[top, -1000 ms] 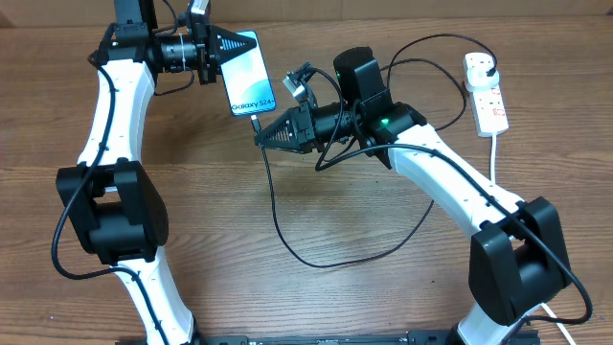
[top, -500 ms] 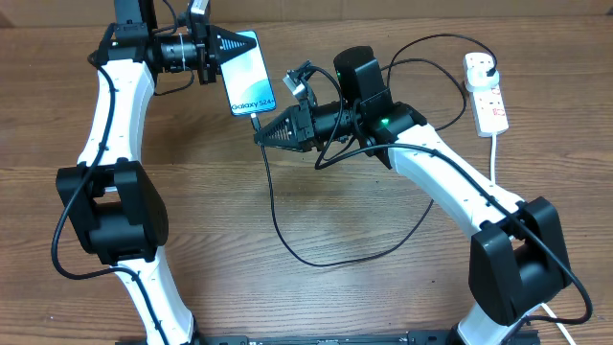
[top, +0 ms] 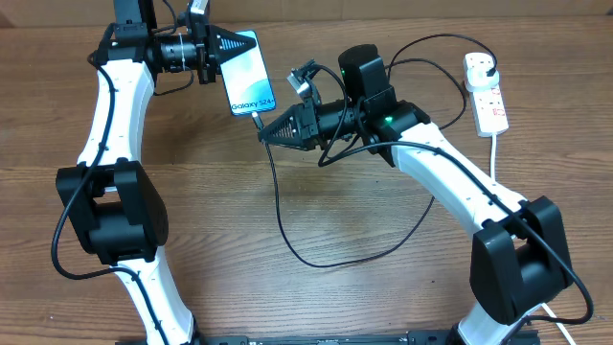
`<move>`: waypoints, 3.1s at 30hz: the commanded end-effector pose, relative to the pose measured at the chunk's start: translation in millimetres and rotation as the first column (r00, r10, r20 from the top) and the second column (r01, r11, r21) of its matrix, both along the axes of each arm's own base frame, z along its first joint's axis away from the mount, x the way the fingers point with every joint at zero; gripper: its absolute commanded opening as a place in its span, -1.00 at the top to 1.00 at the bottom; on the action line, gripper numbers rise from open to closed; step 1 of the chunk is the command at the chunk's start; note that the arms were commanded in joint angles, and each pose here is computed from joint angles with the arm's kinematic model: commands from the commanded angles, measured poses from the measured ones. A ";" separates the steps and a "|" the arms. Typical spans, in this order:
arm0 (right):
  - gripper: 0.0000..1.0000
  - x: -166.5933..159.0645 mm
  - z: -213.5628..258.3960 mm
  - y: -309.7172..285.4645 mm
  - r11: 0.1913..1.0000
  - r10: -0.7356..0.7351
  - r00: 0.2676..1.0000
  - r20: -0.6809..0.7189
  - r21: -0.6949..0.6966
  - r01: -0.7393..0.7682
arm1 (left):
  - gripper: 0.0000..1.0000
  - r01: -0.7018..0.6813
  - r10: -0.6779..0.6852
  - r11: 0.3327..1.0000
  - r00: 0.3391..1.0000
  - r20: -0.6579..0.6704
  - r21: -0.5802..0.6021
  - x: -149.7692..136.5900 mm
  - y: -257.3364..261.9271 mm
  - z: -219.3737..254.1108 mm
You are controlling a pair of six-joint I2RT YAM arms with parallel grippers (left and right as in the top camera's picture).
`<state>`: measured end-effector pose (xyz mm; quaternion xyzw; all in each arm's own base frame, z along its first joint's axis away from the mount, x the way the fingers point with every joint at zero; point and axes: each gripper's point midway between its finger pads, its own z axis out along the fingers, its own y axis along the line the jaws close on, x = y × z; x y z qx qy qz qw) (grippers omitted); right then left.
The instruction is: Plug charger to phone and switch on socket
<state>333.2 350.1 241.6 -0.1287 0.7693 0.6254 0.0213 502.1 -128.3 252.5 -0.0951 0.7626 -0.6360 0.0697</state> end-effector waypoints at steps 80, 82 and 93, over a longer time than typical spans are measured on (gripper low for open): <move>0.93 39.8 -5.3 -10.7 0.992 -0.123 0.992 0.013 -0.003 0.123 | 0.91 0.197 -0.185 0.974 0.976 0.112 -0.113 -32.5 -36.3 23.7; 0.85 39.0 -7.2 -11.2 0.992 -0.122 0.993 0.005 -0.010 0.122 | 0.91 0.190 -0.178 0.976 0.978 0.111 -0.109 -31.1 -33.9 23.0; 0.49 32.1 -20.9 -15.1 0.993 -0.107 0.994 -0.007 -0.055 0.106 | 0.91 0.119 -0.115 0.992 0.989 0.098 -0.032 -19.1 -25.2 9.6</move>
